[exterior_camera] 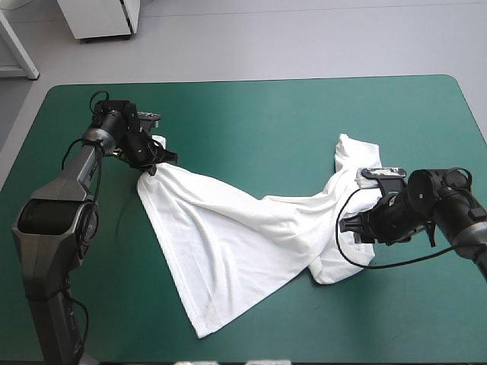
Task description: Fold the cloth
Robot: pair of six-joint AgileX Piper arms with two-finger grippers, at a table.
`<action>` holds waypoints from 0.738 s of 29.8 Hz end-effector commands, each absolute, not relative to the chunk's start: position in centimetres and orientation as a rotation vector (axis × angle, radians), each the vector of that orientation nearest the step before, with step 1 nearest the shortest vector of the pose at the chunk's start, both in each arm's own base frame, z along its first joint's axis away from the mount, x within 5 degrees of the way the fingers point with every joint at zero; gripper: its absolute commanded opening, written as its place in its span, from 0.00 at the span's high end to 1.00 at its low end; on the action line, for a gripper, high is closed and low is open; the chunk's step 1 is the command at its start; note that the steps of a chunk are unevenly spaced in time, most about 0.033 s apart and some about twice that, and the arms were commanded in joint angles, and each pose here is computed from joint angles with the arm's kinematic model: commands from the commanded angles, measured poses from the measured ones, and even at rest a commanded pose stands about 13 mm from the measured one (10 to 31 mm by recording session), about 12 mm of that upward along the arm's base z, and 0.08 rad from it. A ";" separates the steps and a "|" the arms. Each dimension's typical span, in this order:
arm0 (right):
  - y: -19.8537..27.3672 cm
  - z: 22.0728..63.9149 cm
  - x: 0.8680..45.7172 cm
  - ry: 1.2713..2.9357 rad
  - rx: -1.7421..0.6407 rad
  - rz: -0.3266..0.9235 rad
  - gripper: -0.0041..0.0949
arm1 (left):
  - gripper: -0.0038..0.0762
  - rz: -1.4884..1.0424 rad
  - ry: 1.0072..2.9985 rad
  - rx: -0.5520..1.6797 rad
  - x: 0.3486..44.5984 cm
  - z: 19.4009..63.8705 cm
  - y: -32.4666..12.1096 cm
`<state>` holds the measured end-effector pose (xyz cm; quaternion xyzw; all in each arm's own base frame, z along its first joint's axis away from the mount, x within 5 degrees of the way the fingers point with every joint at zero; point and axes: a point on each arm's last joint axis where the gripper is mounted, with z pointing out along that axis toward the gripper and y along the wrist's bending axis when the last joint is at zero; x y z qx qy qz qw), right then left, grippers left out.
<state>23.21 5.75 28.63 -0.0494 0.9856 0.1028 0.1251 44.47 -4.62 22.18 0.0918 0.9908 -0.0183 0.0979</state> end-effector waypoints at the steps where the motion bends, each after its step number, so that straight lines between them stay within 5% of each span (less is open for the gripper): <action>1: 5.3 28.0 22.5 2.858 -0.124 0.252 0.43 | 0.96 -0.047 2.852 0.253 44.4 24.7 -4.3; 16: 5.8 23.1 23.7 2.952 -0.064 0.290 0.41 | 0.96 -0.059 2.848 0.249 44.5 24.7 -4.4; 22: 6.1 21.5 24.3 3.017 -0.043 0.306 0.53 | 0.96 -0.062 2.844 0.247 44.5 24.7 -4.4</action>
